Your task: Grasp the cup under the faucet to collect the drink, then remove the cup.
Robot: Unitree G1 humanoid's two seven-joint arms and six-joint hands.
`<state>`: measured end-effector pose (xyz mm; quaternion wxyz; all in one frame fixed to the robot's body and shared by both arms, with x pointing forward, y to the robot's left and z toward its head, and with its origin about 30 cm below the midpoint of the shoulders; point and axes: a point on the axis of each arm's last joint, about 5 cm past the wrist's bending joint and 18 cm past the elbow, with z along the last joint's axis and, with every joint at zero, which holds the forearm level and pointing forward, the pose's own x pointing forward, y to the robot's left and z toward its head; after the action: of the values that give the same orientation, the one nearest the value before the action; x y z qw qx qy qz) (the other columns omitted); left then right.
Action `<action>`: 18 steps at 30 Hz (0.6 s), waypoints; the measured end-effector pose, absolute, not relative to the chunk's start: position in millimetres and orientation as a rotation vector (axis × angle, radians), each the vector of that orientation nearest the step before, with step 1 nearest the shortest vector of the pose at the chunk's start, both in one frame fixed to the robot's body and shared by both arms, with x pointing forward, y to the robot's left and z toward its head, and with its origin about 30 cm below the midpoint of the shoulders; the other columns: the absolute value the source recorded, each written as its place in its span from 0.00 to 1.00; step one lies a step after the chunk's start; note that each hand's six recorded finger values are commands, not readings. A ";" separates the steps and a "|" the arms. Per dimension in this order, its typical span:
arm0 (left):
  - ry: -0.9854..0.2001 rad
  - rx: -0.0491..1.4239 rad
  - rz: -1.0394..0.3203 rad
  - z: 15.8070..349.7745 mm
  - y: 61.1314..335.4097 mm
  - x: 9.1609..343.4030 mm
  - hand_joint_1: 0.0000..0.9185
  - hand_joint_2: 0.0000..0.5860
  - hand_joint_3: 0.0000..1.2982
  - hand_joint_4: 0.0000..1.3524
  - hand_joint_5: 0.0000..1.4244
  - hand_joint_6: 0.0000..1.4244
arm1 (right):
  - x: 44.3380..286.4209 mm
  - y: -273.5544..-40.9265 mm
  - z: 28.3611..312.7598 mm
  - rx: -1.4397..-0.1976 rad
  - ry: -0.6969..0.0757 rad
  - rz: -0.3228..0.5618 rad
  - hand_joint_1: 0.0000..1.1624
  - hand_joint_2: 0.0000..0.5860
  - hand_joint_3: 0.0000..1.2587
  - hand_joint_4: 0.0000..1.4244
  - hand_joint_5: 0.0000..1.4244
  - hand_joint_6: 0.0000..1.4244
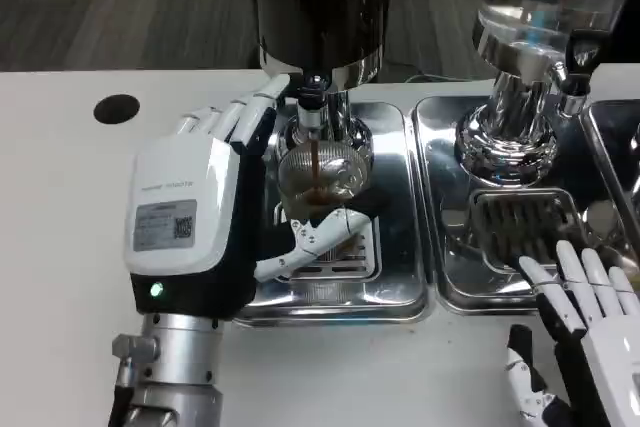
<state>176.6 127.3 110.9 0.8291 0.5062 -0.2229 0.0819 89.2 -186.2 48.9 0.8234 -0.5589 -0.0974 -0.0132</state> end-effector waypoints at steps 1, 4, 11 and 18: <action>-0.473 1.074 0.174 110.8 127.2 176.5 0.00 0.11 0.28 0.24 0.29 0.24 | 89.2 -186.2 49.0 -1.189 -0.207 -0.028 0.22 0.98 0.14 0.00 0.00 0.02; -0.474 1.073 0.174 110.6 127.1 176.4 0.00 0.11 0.28 0.24 0.29 0.24 | 89.2 -186.2 49.0 -1.190 -0.208 -0.028 0.24 0.96 0.14 0.00 0.00 0.02; -0.474 1.073 0.174 110.6 127.1 176.4 0.00 0.11 0.28 0.23 0.29 0.24 | 89.1 -186.2 49.0 -1.189 -0.207 -0.028 0.24 0.97 0.14 0.00 0.00 0.02; -0.476 1.074 0.180 111.5 128.1 176.4 0.00 0.11 0.19 0.11 0.24 0.23 | 89.1 -186.4 49.0 -1.190 -0.207 -0.029 0.25 0.97 0.14 0.00 0.00 0.02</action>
<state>176.4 128.1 111.5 0.8285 0.5061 -0.2240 0.0848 89.1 -186.4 49.0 0.8231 -0.5593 -0.0973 -0.0135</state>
